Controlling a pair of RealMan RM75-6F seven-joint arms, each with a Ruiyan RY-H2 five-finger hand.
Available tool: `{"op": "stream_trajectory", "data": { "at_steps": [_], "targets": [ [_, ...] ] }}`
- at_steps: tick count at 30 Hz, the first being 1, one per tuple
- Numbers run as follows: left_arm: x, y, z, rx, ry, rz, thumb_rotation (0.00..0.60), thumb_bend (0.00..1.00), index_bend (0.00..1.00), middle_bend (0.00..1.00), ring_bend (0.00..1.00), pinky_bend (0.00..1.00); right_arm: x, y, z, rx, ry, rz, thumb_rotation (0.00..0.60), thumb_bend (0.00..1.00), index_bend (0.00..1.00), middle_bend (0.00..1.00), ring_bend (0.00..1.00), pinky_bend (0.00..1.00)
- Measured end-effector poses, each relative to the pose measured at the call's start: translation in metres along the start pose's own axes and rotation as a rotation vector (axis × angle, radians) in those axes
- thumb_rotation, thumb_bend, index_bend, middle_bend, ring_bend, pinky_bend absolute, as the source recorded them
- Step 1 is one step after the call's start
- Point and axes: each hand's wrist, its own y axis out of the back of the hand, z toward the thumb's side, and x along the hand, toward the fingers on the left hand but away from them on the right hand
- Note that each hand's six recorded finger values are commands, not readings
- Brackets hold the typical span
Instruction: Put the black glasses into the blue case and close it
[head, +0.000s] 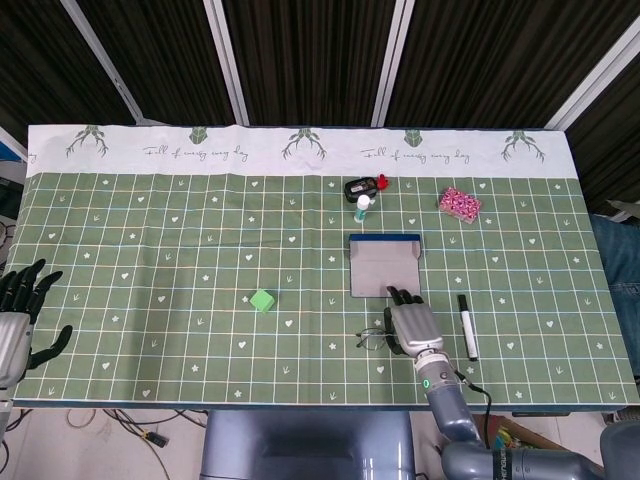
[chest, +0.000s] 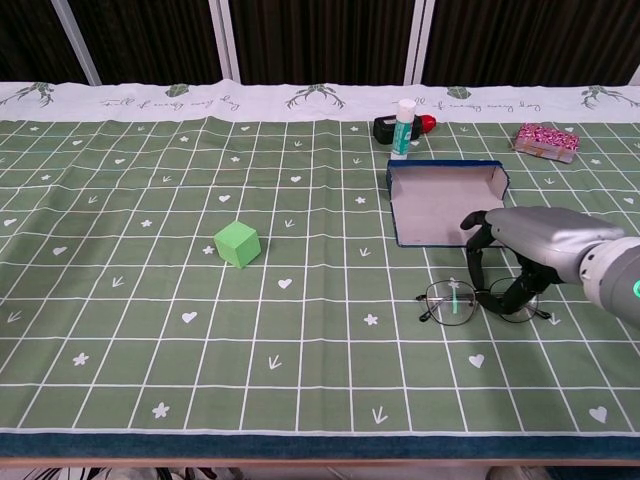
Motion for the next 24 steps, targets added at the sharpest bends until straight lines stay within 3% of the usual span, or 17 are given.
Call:
{"op": "stream_trajectory", "data": {
  "at_steps": [24],
  "targets": [
    [0.0, -0.0005, -0.0001, 0.004, 0.001, -0.002, 0.6, 0.31, 0.11, 0.0, 0.0, 0.0, 0.0007, 0.0007, 0.0029, 0.008, 0.003, 0.009, 0.6, 0.45, 0.59, 0.1, 0.13, 0.21]
  ]
}}
